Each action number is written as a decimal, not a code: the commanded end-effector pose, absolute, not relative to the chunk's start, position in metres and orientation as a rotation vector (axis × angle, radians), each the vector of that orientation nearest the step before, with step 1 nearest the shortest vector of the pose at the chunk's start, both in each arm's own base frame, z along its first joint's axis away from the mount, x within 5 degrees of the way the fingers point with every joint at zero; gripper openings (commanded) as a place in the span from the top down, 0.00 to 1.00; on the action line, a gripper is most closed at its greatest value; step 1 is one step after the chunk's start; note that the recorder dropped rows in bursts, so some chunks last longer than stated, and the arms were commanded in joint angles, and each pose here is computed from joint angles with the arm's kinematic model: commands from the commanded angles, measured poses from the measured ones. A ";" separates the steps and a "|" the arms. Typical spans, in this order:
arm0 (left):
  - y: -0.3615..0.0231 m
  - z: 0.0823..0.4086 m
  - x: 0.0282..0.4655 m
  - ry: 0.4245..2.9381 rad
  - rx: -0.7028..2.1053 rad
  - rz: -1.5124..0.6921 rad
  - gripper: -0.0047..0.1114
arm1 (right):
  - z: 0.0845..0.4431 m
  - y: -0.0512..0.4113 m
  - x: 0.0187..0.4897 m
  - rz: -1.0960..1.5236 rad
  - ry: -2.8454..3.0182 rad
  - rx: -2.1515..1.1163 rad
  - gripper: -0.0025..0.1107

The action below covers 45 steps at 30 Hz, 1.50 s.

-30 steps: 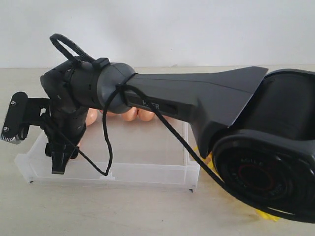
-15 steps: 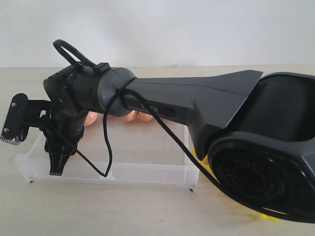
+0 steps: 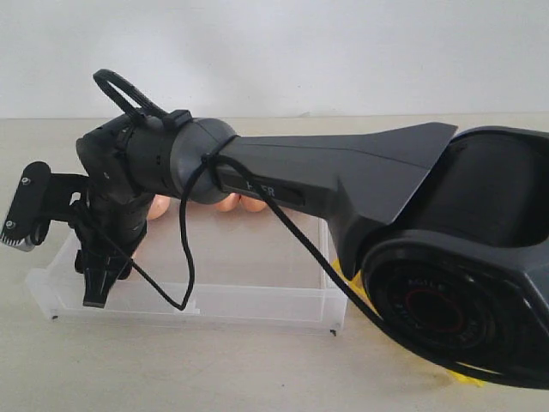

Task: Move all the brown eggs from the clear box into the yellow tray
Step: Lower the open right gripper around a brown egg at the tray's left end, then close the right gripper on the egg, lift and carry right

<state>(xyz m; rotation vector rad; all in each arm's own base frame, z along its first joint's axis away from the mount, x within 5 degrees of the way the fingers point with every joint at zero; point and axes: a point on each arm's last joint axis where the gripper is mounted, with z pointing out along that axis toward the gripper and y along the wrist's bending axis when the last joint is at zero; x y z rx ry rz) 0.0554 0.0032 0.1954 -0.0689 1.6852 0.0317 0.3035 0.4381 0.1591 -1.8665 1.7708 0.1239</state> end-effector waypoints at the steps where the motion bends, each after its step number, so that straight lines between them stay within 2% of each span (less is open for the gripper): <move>1: 0.003 0.195 0.056 1.685 -0.066 0.036 1.00 | 0.158 0.437 0.307 0.129 1.783 -1.848 0.49; 6: 0.003 0.195 0.056 1.685 -0.066 0.036 1.00 | 0.147 0.438 0.308 0.127 1.797 -1.861 0.49; 16: 0.003 0.195 0.056 1.685 -0.066 0.036 1.00 | 0.147 0.441 0.310 0.134 1.771 -1.835 0.50; 17: 0.003 0.195 0.056 1.685 -0.066 0.036 1.00 | 0.147 0.441 0.310 0.137 1.771 -1.833 0.54; 19: 0.003 0.195 0.056 1.685 -0.066 0.036 1.00 | 0.148 0.441 0.310 0.139 1.771 -1.831 0.67; 20: 0.003 0.195 0.056 1.685 -0.066 0.036 1.00 | 0.149 0.441 0.310 0.140 1.769 -1.829 0.76; 21: 0.003 0.195 0.056 1.685 -0.066 0.036 1.00 | 0.153 0.443 0.311 0.150 1.783 -1.802 0.93; 22: 0.003 0.195 0.056 1.685 -0.066 0.036 1.00 | 0.156 0.443 0.311 0.167 1.812 -1.763 0.98; 30: 0.003 0.195 0.056 1.685 -0.066 0.036 1.00 | 0.180 0.440 0.313 0.175 1.946 -1.620 0.98; 40: 0.003 0.195 0.056 1.685 -0.066 0.036 1.00 | 0.261 0.416 0.318 0.217 1.974 -1.372 0.98; 45: 0.003 0.195 0.056 1.685 -0.066 0.036 1.00 | 0.263 0.394 0.315 0.269 2.016 -1.237 0.98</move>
